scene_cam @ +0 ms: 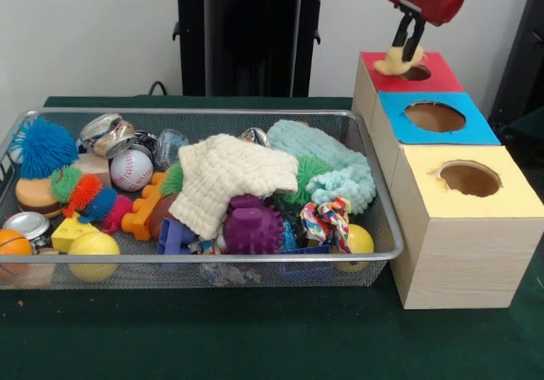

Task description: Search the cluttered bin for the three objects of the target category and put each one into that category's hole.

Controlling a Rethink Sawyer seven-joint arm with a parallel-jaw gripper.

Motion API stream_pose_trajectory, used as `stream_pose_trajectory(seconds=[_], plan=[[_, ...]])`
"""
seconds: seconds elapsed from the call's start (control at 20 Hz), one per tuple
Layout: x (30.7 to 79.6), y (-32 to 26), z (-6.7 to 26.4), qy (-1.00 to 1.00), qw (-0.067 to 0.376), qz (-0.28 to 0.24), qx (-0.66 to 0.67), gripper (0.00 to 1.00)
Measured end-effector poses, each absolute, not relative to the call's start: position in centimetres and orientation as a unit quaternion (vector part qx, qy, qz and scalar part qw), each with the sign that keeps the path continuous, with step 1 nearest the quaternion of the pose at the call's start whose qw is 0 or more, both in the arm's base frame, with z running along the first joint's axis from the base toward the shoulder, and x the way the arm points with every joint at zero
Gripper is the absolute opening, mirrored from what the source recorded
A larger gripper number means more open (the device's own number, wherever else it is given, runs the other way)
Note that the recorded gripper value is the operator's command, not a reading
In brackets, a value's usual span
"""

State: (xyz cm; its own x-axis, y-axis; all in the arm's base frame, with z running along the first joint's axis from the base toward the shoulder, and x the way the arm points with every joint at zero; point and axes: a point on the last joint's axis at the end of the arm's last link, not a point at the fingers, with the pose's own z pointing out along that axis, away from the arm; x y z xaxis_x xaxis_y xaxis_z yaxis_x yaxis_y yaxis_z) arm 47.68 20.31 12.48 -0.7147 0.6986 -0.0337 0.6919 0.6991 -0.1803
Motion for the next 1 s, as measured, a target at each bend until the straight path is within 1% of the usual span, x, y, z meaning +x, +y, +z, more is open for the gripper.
stream_pose_trajectory(seconds=[0.6, 0.95, 1.0], plan=[[46.9, 22.4, 12.4, -0.917, 0.020, 0.088, -0.389, 0.00], [46.7, 22.3, 11.9, -0.912, 0.023, 0.093, -0.399, 0.00], [46.7, 22.2, 11.8, -0.911, 0.024, 0.095, -0.400, 1.00]])
